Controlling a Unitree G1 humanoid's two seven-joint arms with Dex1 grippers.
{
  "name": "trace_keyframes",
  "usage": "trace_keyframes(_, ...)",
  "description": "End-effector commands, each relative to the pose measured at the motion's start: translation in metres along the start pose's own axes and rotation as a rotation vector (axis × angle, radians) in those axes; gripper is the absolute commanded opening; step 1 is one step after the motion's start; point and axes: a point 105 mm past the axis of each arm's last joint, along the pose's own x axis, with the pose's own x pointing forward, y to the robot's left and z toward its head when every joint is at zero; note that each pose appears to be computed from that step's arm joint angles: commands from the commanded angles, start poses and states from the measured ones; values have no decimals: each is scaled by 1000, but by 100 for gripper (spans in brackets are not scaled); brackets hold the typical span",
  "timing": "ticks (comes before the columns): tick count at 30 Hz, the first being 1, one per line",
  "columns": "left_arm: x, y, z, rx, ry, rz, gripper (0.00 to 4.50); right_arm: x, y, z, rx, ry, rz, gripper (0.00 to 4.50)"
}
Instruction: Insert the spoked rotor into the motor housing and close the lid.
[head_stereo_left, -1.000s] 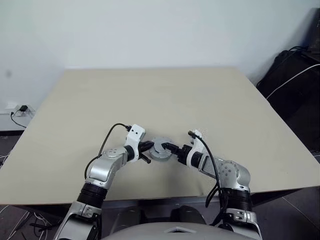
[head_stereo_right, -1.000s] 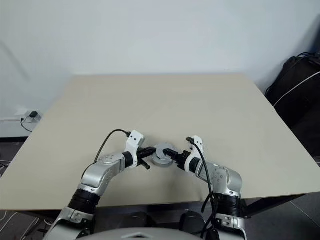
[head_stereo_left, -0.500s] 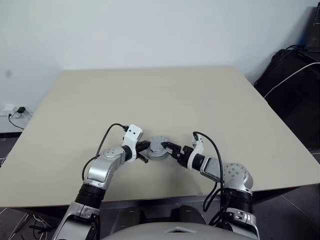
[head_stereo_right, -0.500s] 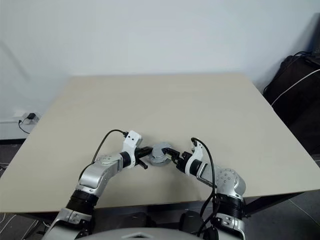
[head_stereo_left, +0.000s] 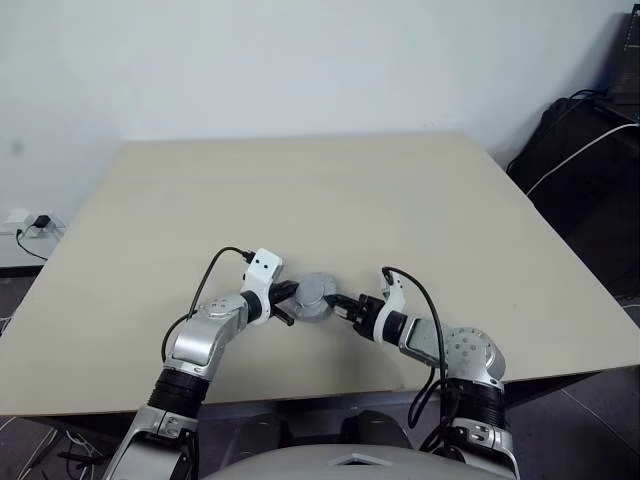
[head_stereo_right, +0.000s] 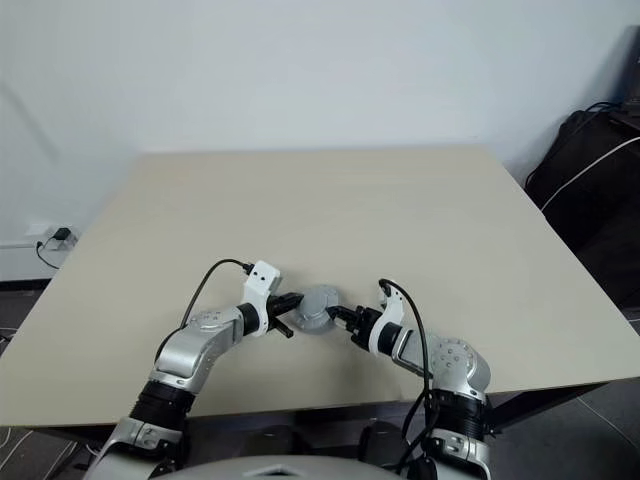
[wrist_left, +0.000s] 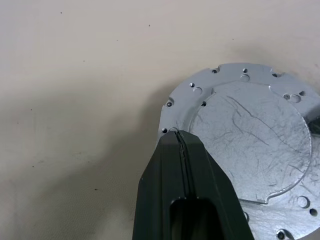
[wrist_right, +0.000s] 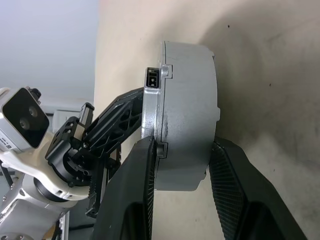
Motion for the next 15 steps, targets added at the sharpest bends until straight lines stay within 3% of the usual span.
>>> trace_keyframes(1,3,-8,-15,-15,45,-20,0,3,12,-7,-33,45,38,125)
trace_keyframes(5,0,1,2,-24,-69,53,0,2,10,-9,-24,45,32,125)
trace_keyframes(7,-5,11,17,-67,-189,133,0,1,10,-8,-14,33,35,123)
trace_keyframes(10,-19,27,30,-268,-342,240,0,0,11,-8,4,17,43,122)
trace_keyframes(15,-41,22,18,-609,-421,179,0,-1,21,-10,74,-17,107,122)
